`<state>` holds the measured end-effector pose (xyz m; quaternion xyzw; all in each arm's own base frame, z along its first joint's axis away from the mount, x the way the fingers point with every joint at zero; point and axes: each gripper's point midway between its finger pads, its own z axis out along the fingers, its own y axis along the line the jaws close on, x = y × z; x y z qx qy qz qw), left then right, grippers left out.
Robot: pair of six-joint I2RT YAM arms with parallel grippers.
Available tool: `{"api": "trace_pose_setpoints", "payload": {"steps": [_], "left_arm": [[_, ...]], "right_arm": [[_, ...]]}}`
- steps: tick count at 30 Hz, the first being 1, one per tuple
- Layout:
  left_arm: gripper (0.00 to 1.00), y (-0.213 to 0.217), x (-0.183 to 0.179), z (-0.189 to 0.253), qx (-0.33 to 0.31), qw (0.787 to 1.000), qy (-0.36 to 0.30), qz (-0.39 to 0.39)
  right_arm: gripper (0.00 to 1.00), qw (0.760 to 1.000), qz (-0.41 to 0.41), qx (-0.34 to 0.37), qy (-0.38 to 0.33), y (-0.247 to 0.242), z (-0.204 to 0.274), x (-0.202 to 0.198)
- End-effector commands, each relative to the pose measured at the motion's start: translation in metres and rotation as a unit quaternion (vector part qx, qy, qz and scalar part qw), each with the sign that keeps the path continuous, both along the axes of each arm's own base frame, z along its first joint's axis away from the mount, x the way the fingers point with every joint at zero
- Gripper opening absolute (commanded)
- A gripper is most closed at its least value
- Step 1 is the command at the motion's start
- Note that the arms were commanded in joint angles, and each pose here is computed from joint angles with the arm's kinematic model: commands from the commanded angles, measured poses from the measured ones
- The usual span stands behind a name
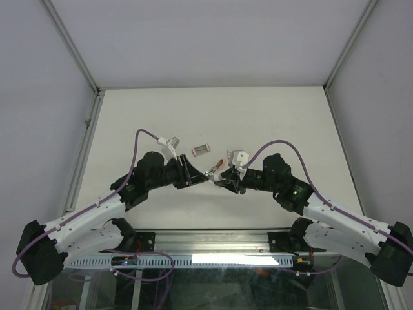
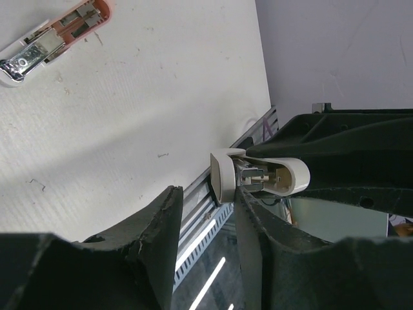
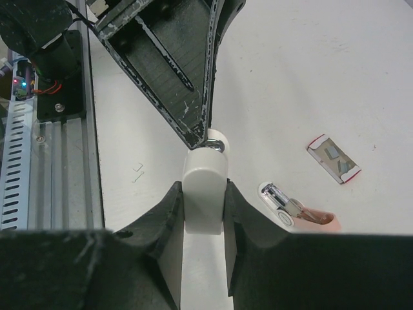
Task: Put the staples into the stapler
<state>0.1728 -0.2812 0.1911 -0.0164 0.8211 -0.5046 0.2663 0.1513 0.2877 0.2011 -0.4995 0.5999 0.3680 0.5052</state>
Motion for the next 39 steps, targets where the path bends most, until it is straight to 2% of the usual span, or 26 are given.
{"api": "trace_pose_setpoints", "payload": {"steps": [1,11,20,31,39], "left_arm": [[0.36,-0.003,0.004,0.008,-0.026,1.000,-0.006,-0.004],[0.27,-0.006,0.000,0.007,-0.072,0.997,0.007,-0.021],[0.00,-0.006,-0.004,0.013,-0.124,0.992,0.006,-0.033],[0.00,0.013,0.004,0.019,-0.162,0.987,-0.003,0.010],[0.00,0.024,0.008,0.026,-0.185,0.982,-0.007,0.030]], "right_arm": [[0.00,0.997,0.035,0.043,-0.046,0.009,0.026,-0.008],[0.00,0.993,0.059,0.077,-0.063,0.010,0.038,-0.018],[0.00,0.990,0.044,0.117,-0.058,0.008,0.037,-0.019],[0.00,0.974,-0.049,0.219,-0.024,-0.008,0.032,-0.002],[0.11,0.968,-0.089,0.234,-0.008,-0.020,0.013,0.004]]}}
